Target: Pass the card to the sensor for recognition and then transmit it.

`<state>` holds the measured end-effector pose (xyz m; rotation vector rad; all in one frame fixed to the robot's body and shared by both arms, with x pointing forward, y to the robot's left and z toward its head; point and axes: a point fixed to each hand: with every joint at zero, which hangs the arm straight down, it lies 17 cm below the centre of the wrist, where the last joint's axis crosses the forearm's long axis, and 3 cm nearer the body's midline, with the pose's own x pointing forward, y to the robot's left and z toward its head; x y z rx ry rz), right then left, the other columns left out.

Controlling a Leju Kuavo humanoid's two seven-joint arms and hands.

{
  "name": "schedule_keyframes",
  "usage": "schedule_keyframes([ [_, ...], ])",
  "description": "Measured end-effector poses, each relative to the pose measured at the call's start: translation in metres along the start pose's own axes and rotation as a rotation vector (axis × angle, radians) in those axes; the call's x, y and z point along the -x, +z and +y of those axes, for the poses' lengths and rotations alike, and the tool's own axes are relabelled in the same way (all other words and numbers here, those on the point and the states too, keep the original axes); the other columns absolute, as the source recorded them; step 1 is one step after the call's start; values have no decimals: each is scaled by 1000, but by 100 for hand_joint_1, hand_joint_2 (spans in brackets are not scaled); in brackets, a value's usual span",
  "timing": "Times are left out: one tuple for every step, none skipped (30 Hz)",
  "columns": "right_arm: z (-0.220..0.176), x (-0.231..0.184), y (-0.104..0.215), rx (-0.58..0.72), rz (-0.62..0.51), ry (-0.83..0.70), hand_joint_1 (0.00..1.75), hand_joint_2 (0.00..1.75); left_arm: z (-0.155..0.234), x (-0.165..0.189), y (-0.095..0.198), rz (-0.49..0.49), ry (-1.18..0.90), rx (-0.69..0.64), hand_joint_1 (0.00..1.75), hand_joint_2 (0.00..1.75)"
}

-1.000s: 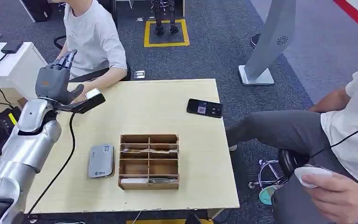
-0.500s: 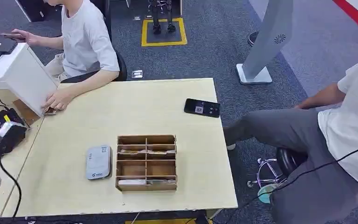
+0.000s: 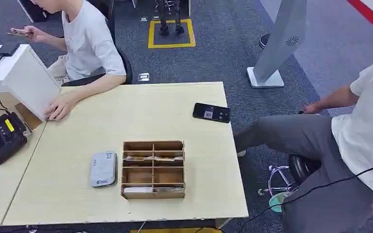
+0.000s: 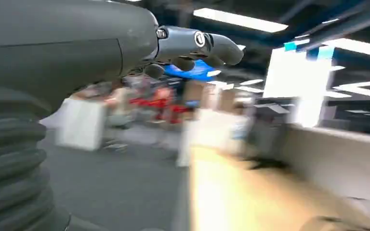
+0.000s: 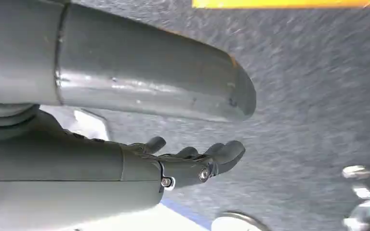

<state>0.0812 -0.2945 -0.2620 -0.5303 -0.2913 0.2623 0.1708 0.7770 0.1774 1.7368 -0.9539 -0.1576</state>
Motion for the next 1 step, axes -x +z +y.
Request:
schedule_keyframes([
  [-4, 11, -2, -3, 28, -17, 0, 0, -6, 23, 16, 70, -15, 6, 0, 175],
])
